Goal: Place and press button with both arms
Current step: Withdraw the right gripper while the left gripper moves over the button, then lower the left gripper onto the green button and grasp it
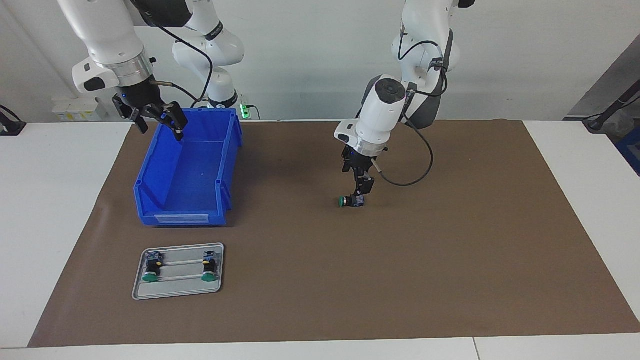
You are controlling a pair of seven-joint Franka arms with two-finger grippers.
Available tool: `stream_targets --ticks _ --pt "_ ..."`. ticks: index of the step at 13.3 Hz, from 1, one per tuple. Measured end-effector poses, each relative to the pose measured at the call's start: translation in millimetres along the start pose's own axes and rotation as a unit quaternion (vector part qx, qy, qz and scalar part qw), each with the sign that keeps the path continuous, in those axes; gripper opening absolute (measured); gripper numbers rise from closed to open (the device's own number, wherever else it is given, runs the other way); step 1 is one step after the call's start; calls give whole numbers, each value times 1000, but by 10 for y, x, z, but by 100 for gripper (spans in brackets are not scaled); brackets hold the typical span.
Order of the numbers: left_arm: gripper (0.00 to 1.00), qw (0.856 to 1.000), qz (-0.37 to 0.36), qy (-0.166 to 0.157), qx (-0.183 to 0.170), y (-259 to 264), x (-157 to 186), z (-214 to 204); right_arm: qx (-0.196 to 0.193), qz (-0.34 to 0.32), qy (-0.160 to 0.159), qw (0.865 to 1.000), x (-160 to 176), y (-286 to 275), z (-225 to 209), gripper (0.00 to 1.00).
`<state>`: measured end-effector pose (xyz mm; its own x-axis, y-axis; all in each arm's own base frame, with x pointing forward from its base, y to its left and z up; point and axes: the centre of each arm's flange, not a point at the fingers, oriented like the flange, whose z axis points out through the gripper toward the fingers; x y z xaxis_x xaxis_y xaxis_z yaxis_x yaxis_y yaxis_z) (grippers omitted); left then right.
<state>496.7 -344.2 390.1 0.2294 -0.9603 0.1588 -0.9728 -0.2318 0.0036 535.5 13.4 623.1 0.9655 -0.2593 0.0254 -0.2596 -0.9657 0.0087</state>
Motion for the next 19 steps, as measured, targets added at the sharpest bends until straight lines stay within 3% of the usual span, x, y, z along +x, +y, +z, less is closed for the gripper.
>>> stream_targets --ticks 2,5,19 --pt "100 1000 5 -24 7 18 39 223 0 -48 1 999 -2 11 -11 100" --pt "100 999 12 -30 12 16 87 523 0 -77 2 997 6 53 -19 100" --pt "100 999 21 -35 6 108 97 950 0 -71 1 997 24 134 -20 100"
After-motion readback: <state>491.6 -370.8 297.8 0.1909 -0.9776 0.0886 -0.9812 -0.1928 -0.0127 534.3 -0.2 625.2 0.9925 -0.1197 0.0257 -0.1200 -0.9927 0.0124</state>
